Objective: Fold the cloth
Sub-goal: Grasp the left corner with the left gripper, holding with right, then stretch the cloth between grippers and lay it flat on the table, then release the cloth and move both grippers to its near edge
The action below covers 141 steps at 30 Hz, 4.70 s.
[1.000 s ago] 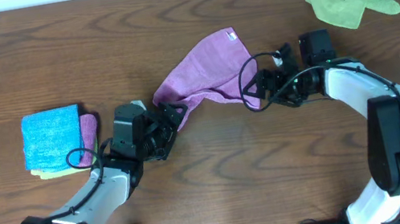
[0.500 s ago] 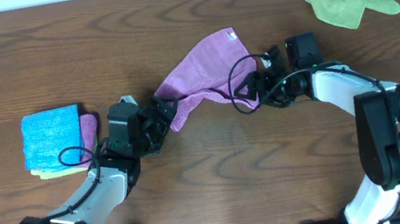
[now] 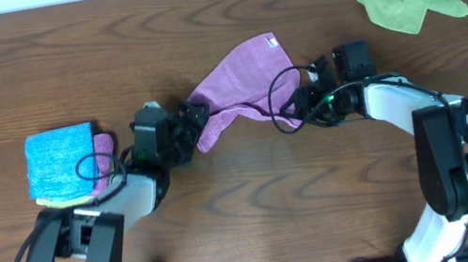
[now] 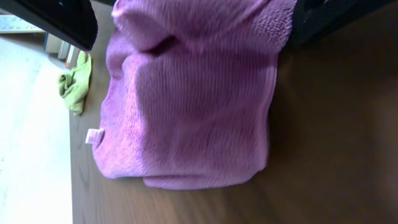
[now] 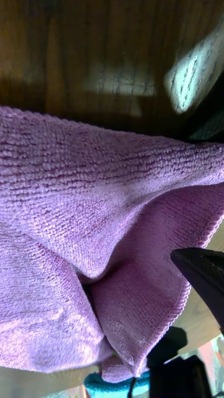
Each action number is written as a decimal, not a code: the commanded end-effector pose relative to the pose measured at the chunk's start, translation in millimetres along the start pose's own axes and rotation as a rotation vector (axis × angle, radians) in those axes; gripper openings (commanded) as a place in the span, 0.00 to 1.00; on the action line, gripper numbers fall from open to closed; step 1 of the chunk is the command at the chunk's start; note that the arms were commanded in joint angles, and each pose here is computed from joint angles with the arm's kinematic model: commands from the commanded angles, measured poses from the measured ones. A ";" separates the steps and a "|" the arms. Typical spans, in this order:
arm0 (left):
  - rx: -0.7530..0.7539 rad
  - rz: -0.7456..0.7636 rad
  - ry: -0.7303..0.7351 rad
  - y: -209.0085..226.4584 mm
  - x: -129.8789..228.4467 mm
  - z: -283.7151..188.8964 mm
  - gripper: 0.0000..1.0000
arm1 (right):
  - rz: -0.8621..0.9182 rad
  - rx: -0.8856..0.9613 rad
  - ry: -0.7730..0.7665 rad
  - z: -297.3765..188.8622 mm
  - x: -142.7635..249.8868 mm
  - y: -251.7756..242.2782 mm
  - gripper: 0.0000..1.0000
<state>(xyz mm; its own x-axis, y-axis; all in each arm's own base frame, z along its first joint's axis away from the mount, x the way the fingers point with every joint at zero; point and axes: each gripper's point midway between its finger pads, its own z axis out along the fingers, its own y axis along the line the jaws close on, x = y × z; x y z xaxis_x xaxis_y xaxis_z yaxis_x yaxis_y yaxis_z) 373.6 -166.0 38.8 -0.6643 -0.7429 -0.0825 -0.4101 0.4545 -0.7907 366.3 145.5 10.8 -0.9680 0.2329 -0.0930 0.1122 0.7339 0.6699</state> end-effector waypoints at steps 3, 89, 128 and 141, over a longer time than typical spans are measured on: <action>0.066 0.069 0.031 -31.8 -4.7 9.9 0.95 | 0.048 0.061 0.044 10.3 15.7 -19.3 0.51; -0.051 0.197 0.318 15.3 26.9 -9.9 0.95 | 0.023 0.481 0.165 -95.8 88.8 -41.4 0.94; 0.012 -0.004 0.166 57.9 82.9 -149.9 0.95 | -0.023 0.196 -0.242 -156.3 111.9 -38.7 0.99; 0.065 -0.054 0.087 61.1 78.8 -134.0 0.95 | 0.157 0.143 -0.226 -125.5 100.6 -57.8 0.99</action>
<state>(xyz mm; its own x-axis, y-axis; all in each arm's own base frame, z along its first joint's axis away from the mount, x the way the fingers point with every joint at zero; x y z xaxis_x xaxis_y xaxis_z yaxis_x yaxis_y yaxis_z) 210.6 -134.9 70.3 -0.7259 -0.6877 0.0105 -0.3803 0.3886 -0.8393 238.0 41.9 61.4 -0.8787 0.4129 -0.2397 0.2333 0.8094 0.5390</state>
